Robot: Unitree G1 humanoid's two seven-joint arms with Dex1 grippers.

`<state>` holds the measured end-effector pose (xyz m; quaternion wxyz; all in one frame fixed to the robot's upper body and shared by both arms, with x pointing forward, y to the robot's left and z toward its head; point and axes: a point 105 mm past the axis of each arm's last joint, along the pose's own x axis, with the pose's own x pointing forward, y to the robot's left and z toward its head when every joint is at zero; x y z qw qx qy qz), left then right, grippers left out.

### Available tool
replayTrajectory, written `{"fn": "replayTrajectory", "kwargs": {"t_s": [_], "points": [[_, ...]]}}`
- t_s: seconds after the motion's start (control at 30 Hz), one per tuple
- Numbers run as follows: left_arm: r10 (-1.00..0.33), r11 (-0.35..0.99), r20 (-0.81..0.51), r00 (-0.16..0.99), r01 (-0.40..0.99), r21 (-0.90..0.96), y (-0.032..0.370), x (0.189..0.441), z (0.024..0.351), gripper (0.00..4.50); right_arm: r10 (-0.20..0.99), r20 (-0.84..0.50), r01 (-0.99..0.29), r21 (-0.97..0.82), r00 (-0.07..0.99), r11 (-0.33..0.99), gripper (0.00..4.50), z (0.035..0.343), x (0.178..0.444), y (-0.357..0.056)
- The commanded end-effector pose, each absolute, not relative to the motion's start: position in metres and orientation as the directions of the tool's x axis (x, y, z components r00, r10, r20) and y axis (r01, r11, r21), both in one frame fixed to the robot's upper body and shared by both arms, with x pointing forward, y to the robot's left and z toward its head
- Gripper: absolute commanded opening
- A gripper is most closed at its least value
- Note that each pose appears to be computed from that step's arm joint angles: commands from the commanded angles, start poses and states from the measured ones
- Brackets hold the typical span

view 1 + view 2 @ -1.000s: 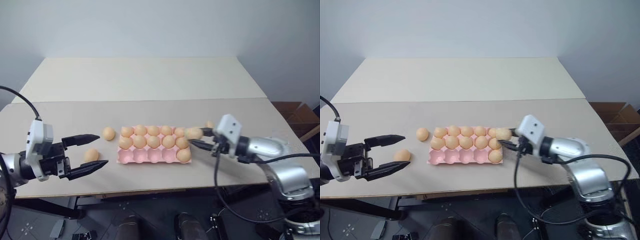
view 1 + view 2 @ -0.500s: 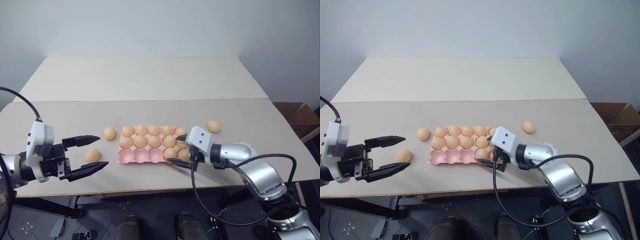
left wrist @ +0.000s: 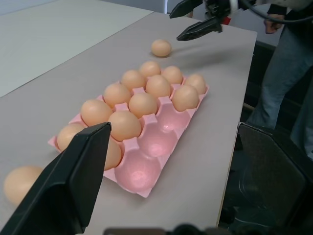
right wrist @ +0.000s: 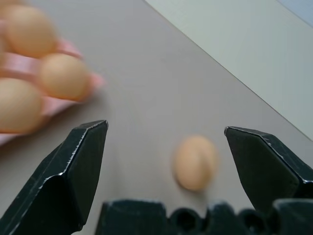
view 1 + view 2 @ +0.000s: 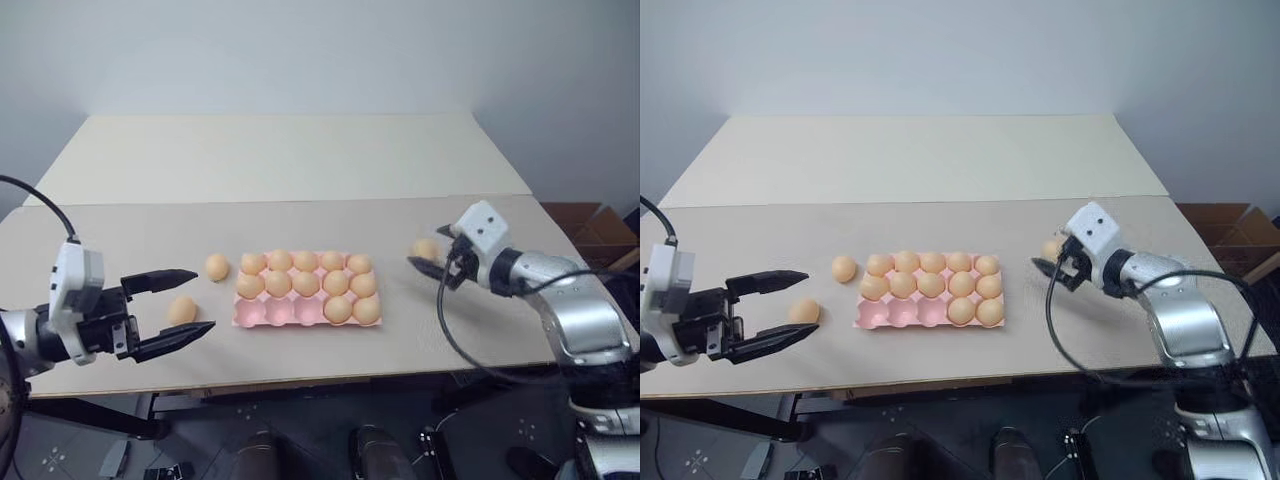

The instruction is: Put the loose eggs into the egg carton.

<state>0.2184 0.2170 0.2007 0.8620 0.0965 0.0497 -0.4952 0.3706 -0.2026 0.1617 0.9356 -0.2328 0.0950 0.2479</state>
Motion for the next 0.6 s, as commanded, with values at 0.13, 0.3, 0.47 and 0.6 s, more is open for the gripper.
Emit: {"fn": "replayTrajectory", "kwargs": {"t_s": [0.13, 0.3, 0.47, 0.6], "points": [[-0.849, 0.477, -0.164, 0.502, 0.863, 0.166, 0.213, 0.219, 0.208, 4.5, 0.247, -0.299, -0.351, -0.37, 0.922, 0.86, 4.45, 0.147, 0.413, -0.218], [-0.849, 0.477, -0.166, 0.501, 0.863, 0.168, 0.213, 0.219, 0.21, 4.5, 0.24, -0.343, -0.361, -0.348, 0.908, 0.865, 4.45, 0.135, 0.42, -0.212], [-0.846, 0.48, -0.168, 0.506, 0.86, 0.17, 0.215, 0.22, 0.211, 4.5, 0.242, -0.32, -0.342, -0.306, 0.916, 0.888, 3.23, 0.138, 0.424, -0.207], [-0.844, 0.483, -0.169, 0.509, 0.858, 0.175, 0.216, 0.22, 0.211, 4.5, 0.271, -0.278, -0.352, -0.305, 0.921, 0.885, 1.9, 0.151, 0.418, -0.201]]}}
